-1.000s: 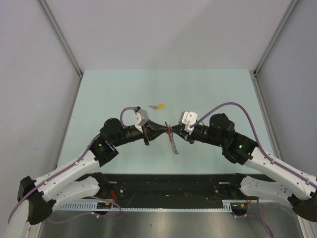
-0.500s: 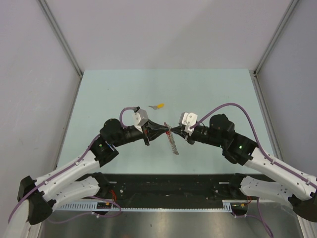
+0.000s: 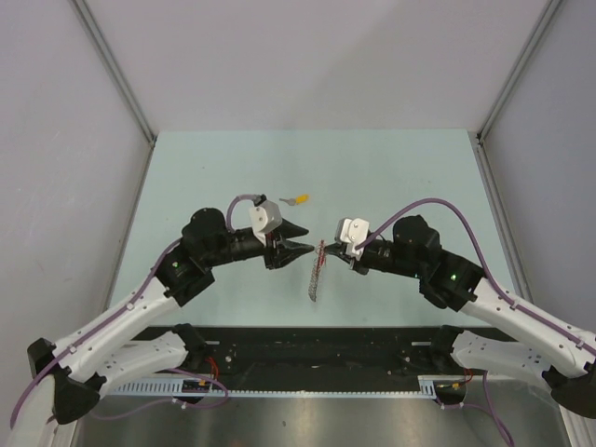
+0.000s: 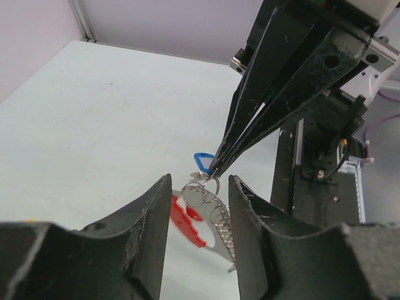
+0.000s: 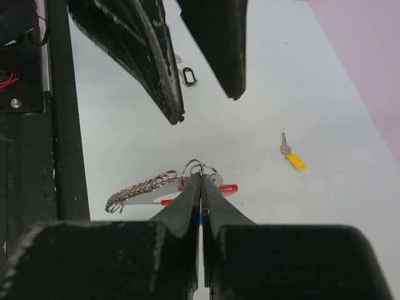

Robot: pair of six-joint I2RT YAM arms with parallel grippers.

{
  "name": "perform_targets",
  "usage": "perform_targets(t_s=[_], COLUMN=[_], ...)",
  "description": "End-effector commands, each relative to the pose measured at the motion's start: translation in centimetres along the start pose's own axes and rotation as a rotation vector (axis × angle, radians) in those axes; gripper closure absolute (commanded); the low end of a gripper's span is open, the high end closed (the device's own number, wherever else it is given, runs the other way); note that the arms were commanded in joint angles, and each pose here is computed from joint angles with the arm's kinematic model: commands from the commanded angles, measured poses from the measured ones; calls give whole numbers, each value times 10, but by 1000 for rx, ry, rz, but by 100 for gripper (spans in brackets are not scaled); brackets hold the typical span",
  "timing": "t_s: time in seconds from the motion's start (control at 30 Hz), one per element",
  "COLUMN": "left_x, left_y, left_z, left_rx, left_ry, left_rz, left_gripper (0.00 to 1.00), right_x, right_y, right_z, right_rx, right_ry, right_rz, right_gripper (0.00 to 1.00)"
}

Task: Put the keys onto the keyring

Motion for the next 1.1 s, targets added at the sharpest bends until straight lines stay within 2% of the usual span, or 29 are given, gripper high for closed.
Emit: perform_targets(t_s=[0.0,0.13,0.3,0.5,0.87,1.07], left_x=[-9,-4,2,10,17,18], left_y=[-11,-15,-25,-29,-30,-31], left_z=[-5,-23,-28,-34,-39,-42], left_rx=[90,127,131,97,42,24], left_ry=[120,189,209,236,237,244], left_rz=[-133,-235,-360,-428,-452,-451], left_gripper=[54,54,58,63,79,78], right_x=[-7,-8,-8,-8,-6,-5], right_y=[-2,3,6,9,10,11], right_z=[19,20,19,19,19,19], right_rx=[-65,-77,-84,-84,-83,-81], right_ry=[-58,-59,-53,-52,-48,-46], right_rz=[14,41,65,77,84,88], right_gripper=[100,100,100,100,100,100])
Point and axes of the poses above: each gripper's point midway between its finger pads, its own x axis out along the fingers, its own y axis along the line the jaws close on, z = x × y, the point moved 1 cm from there along -x, back along the fingers, and after that the axes turned 1 degree about x, right-handed, at the moved point
